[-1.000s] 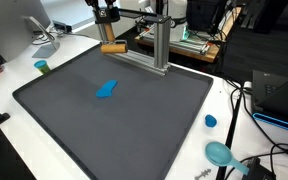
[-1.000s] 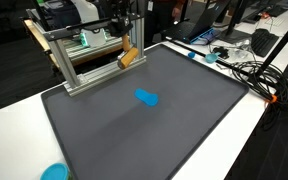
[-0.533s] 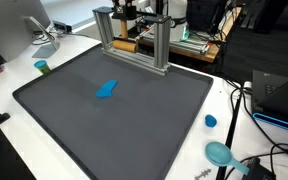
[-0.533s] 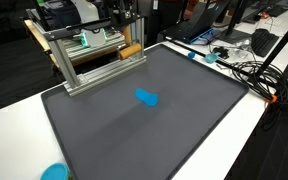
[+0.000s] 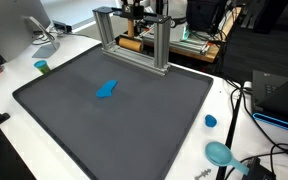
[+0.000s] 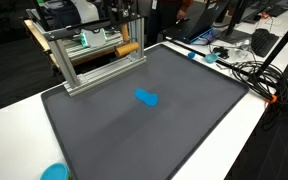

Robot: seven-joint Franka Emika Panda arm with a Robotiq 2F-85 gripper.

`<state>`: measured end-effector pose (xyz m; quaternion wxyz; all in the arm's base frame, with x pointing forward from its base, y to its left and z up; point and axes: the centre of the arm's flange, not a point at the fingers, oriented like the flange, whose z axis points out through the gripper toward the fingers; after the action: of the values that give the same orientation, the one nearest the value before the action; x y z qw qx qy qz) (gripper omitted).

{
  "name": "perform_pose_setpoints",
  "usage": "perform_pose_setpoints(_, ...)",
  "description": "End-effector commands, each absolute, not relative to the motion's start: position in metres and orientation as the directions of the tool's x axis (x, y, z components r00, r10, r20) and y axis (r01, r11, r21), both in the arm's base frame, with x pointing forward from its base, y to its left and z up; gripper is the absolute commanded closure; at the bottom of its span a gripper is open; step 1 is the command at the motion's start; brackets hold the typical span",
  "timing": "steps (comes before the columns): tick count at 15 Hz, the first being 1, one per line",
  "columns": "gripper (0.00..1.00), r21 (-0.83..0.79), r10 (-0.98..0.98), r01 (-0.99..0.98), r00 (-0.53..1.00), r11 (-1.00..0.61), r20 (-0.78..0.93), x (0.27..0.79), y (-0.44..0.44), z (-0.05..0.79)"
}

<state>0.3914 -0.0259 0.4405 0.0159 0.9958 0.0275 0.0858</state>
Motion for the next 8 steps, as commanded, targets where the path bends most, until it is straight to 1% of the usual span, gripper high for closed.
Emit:
perform_pose_setpoints(1, 0.78, 0.050, 0.081, 0.073, 0.979, -0.996, 0.188, 0.395, -0.010, 0.461)
perform_pose_setpoints(6, 0.78, 0.105, 0.092, 0.077, 0.985, -0.992, 0.149, 0.391, -0.003, 0.473)
perform_pose_setpoints(8, 0.78, 0.100, 0.092, 0.080, 0.988, -0.992, 0.124, 0.388, -0.003, 0.471)
